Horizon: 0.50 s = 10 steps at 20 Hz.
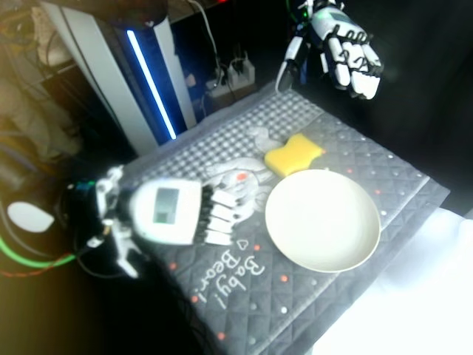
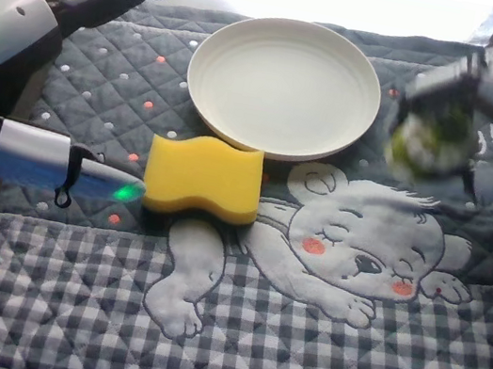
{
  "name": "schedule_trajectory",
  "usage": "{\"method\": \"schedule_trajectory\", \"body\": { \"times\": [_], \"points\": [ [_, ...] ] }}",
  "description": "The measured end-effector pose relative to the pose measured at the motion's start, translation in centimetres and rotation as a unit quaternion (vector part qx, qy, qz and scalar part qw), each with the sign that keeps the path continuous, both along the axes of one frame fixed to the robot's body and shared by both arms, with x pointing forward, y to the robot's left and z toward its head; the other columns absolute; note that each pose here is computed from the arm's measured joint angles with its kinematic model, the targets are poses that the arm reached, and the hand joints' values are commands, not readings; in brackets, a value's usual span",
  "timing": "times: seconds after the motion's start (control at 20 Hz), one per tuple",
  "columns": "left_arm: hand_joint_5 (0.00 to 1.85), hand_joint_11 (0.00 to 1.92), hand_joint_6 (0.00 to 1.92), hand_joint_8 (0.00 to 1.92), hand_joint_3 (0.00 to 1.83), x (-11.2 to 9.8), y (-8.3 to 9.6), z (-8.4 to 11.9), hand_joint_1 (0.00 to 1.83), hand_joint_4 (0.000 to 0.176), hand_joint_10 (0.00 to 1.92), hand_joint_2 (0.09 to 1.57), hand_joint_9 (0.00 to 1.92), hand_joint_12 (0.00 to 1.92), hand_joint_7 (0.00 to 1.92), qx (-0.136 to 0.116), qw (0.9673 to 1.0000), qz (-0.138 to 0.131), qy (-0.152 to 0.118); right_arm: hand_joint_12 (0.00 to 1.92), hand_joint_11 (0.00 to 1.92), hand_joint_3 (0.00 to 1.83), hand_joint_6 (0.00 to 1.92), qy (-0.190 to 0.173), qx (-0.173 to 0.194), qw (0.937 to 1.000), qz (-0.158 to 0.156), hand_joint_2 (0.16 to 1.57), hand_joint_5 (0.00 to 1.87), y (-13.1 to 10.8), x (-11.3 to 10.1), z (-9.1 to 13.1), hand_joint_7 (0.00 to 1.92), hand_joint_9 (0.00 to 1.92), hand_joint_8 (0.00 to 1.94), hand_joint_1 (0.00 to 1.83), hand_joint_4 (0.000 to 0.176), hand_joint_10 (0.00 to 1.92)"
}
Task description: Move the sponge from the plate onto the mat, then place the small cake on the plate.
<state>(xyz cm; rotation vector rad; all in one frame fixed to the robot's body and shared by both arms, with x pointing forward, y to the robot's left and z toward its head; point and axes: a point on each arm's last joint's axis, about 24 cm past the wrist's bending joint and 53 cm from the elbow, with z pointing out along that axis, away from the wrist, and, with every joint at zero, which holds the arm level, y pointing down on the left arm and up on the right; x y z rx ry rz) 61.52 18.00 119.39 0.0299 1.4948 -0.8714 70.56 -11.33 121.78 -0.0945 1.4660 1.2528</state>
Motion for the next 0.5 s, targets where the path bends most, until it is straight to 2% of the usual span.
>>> {"method": "schedule_trajectory", "body": {
  "times": [0.05, 0.1, 0.15, 0.2, 0.25, 0.3, 0.35, 0.4, 0.45, 0.5],
  "points": [
    [0.13, 0.0, 0.0, 0.0, 0.0, 0.1, 0.1, 0.0, 0.77, 0.081, 0.0, 0.74, 0.23, 0.9, 0.15, -0.002, 1.0, 0.002, 0.0, 1.42, 0.88, 0.0, 0.91, -0.014, 0.011, 0.9998, 0.0, 1.05, 0.96, 0.5, 0.5, 1.2, 1.16, 1.17, 0.54, 1.5, 0.0, 0.73],
    [0.13, 0.0, 0.0, 0.0, 0.0, 0.1, 0.1, 0.0, 0.78, 0.096, 0.0, 0.74, 0.23, 0.91, 0.15, -0.002, 1.0, 0.003, 0.001, 1.39, 0.88, 0.0, 0.79, -0.021, 0.018, 0.9996, 0.0, 1.03, 1.03, 1.0, 1.1, 2.0, 1.2, 1.19, 0.5, 1.51, 0.0, 0.71],
    [0.13, 0.0, 0.0, 0.0, 0.01, 0.1, 0.0, -0.1, 0.8, 0.092, 0.0, 0.74, 0.22, 0.91, 0.14, -0.003, 1.0, 0.002, 0.002, 1.23, 0.82, 0.0, 0.78, -0.026, 0.02, 0.9995, -0.003, 1.03, 1.07, 1.8, 1.8, 2.7, 1.29, 1.13, 0.35, 1.42, 0.0, 0.9],
    [0.14, 0.0, 0.0, 0.0, 0.01, 0.0, -0.2, -0.2, 0.79, 0.093, 0.0, 0.74, 0.22, 0.9, 0.14, -0.005, 1.0, 0.0, 0.003, 1.09, 0.85, 0.0, 0.79, -0.033, 0.016, 0.9993, -0.009, 1.02, 1.09, 2.6, 2.6, 3.3, 1.33, 1.12, 0.22, 1.41, 0.0, 0.93],
    [0.15, 0.0, 0.0, 0.0, 0.0, -0.1, -0.4, -0.4, 0.78, 0.1, 0.0, 0.74, 0.23, 0.89, 0.16, -0.005, 1.0, -0.003, 0.005, 1.32, 0.84, 0.0, 0.73, -0.044, 0.005, 0.9988, -0.023, 1.02, 1.11, 3.8, 3.9, 4.1, 1.37, 1.18, 0.11, 1.49, 0.0, 0.78],
    [0.15, 0.0, 0.0, 0.0, 0.0, -0.1, -0.6, -0.5, 0.78, 0.1, 0.0, 0.74, 0.23, 0.89, 0.16, -0.006, 1.0, -0.006, 0.005, 1.32, 0.84, 0.0, 0.73, -0.042, 0.005, 0.9987, -0.03, 1.02, 1.11, 4.6, 4.7, 4.4, 1.37, 1.18, 0.11, 1.49, 0.0, 0.78],
    [0.15, 0.0, 0.0, 0.0, 0.0, -0.1, -0.7, -0.5, 0.8, 0.085, 0.0, 0.75, 0.23, 0.9, 0.16, -0.009, 0.9999, -0.006, 0.006, 1.35, 0.86, 0.0, 0.76, -0.034, 0.005, 0.9988, -0.035, 1.01, 1.09, 5.4, 5.6, 4.0, 1.39, 1.27, 0.05, 1.5, 0.0, 0.58],
    [0.16, 0.0, 0.0, 0.0, 0.01, -0.1, -0.7, -0.6, 0.81, 0.085, 0.0, 0.75, 0.23, 0.91, 0.16, -0.013, 0.9999, -0.007, 0.008, 1.34, 0.93, 0.0, 0.75, -0.016, -0.004, 0.9991, -0.038, 1.01, 1.08, 6.8, 6.5, 2.8, 1.4, 1.3, 0.02, 1.51, 0.0, 0.5],
    [0.16, 0.0, 0.0, 0.0, 0.0, 0.0, -0.7, -0.6, 0.81, 0.089, 0.0, 0.75, 0.24, 0.91, 0.16, -0.013, 0.9998, -0.008, 0.009, 1.31, 0.99, 0.0, 0.77, 0.0, -0.02, 0.999, -0.039, 1.0, 1.05, 7.8, 6.9, 1.4, 1.39, 1.31, 0.02, 1.51, 0.0, 0.48],
    [0.18, 0.0, 0.01, 0.01, 0.0, 0.1, -0.7, -0.5, 0.8, 0.098, 0.01, 0.73, 0.26, 0.94, 0.19, -0.012, 0.9999, -0.009, 0.007, 1.38, 0.88, 0.0, 0.74, 0.022, -0.042, 0.9981, -0.04, 1.02, 1.07, 9.1, 7.2, -0.4, 1.4, 1.26, 0.02, 1.51, 0.0, 0.59]
  ]
}}
